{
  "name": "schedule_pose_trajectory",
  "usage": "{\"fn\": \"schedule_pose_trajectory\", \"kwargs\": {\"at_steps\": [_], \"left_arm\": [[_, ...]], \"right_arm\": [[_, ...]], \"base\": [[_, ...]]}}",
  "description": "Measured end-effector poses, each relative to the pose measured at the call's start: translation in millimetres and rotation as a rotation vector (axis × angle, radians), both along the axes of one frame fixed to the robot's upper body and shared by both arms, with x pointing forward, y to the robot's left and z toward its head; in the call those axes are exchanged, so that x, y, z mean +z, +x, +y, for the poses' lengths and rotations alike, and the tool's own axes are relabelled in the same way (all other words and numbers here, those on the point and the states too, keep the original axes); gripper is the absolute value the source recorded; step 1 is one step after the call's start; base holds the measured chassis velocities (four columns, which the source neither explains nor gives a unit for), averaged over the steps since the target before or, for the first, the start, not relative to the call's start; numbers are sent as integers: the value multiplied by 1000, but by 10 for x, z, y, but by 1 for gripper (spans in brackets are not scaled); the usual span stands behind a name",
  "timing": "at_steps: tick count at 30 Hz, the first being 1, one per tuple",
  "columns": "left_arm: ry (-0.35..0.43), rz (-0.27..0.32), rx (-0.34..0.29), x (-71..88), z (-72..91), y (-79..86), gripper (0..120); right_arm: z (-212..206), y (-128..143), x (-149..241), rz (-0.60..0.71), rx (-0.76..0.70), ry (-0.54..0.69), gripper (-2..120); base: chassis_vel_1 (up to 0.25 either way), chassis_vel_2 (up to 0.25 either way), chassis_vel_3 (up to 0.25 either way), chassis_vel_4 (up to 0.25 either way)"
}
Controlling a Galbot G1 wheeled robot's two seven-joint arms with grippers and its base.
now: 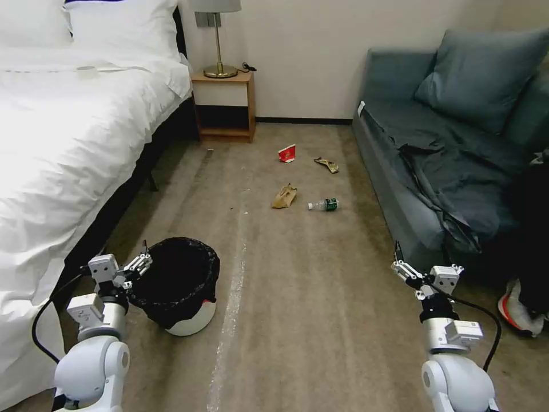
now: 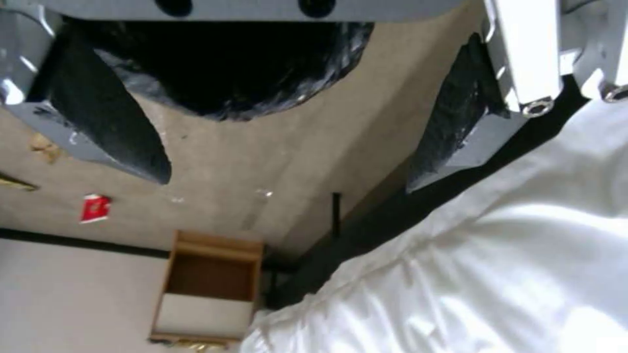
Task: Pick up the trash bin, then pick up the garbage on the floor and place it into the trash bin.
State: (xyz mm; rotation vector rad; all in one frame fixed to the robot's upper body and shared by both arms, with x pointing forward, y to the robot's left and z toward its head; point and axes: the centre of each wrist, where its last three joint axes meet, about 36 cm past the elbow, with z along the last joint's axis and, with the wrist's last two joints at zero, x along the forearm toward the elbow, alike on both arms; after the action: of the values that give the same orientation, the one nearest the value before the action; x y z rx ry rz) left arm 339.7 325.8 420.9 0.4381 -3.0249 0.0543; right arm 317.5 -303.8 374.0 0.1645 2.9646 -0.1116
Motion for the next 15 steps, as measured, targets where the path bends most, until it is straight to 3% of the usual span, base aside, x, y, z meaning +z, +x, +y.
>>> {"fn": "schedule_pose_trajectory", "kwargs": {"at_steps": [15], "left_arm": [[-140,73,108,-89,31,80,96]], "right_arm": [[3,-7,-7,2,6,1,100]], "base": [[0,0,0,0]]}}
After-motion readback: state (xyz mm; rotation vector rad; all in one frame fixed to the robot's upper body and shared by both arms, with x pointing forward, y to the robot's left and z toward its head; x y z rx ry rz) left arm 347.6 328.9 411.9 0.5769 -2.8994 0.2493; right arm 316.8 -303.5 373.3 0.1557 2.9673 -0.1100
